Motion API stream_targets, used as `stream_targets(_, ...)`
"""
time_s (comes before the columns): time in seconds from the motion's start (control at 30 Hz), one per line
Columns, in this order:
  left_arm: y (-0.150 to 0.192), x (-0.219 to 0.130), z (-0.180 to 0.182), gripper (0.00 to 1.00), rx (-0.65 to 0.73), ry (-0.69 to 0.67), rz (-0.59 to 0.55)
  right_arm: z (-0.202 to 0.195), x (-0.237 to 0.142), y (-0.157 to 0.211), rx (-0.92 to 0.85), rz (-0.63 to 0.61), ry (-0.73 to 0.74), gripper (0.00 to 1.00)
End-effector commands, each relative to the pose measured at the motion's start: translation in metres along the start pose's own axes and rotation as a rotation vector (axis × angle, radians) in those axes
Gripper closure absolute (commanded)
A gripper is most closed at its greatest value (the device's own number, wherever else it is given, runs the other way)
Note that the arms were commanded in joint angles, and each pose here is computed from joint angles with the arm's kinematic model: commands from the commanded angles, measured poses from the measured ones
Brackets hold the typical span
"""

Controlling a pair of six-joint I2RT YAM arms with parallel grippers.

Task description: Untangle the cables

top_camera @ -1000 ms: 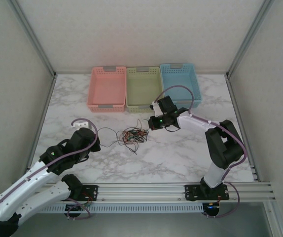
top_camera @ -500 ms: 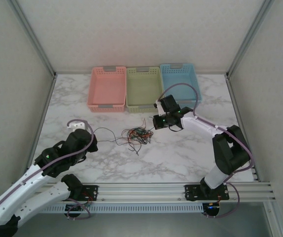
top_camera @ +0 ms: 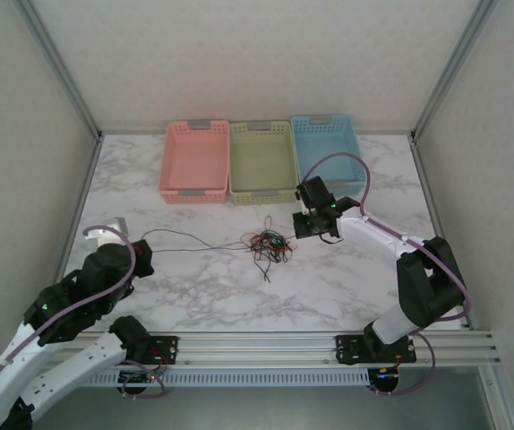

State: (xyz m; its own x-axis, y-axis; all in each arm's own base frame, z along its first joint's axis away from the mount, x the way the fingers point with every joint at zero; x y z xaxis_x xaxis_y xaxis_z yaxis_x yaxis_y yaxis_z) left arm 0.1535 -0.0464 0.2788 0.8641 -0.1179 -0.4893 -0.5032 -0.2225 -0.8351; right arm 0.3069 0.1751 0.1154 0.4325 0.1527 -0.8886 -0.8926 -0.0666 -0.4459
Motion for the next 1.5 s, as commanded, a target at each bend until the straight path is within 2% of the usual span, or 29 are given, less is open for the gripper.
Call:
stream_targets(0.0,-0.014,-0.018,0.02,1.0,0.022,-0.083,-0.053,-0.027,-0.004,0.008,0.014,0.009,0.141,1.0)
stream_targets(0.33,-0.037,-0.05,0.04,1.0,0.049,-0.135,-0.133,-0.038,-0.001,0.01,0.04,0.016,0.179,1.0)
stream_targets(0.6,-0.033,-0.032,0.008,1.0,0.085,-0.018,-0.057,-0.027,-0.001,0.009,0.043,0.022,0.11,1.0)
stream_targets(0.87,-0.052,-0.022,-0.02,1.0,0.118,0.018,-0.061,-0.023,-0.003,0.01,0.05,0.02,0.071,1.0)
stream_targets(1.03,-0.078,-0.008,-0.048,1.0,0.142,0.028,-0.097,-0.018,-0.005,0.009,0.056,0.02,0.038,1.0)
stream_targets(1.23,-0.13,0.007,-0.093,1.0,0.204,0.048,-0.144,-0.016,-0.009,0.011,0.061,0.015,0.014,1.0)
stream_targets(1.47,-0.185,0.046,-0.124,1.0,0.198,0.077,-0.134,-0.015,-0.014,0.015,0.068,-0.004,-0.02,1.0)
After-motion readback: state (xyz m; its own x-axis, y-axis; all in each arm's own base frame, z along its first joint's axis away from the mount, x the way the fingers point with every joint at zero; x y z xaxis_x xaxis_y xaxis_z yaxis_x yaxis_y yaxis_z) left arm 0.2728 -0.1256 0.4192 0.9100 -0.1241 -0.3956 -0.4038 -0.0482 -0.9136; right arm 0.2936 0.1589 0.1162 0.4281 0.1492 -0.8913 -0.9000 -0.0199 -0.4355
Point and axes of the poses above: each hand's point on the last joint's axis, 136 mm out from that joint toward the fingers, its own x axis out along the fingers, its own z axis along the line the jaws close on, y = z × x, the point moved 3 cm from there along -x, back along the fingers, and after that the axes turned 10 degrees about x, right-handed, at the moved point
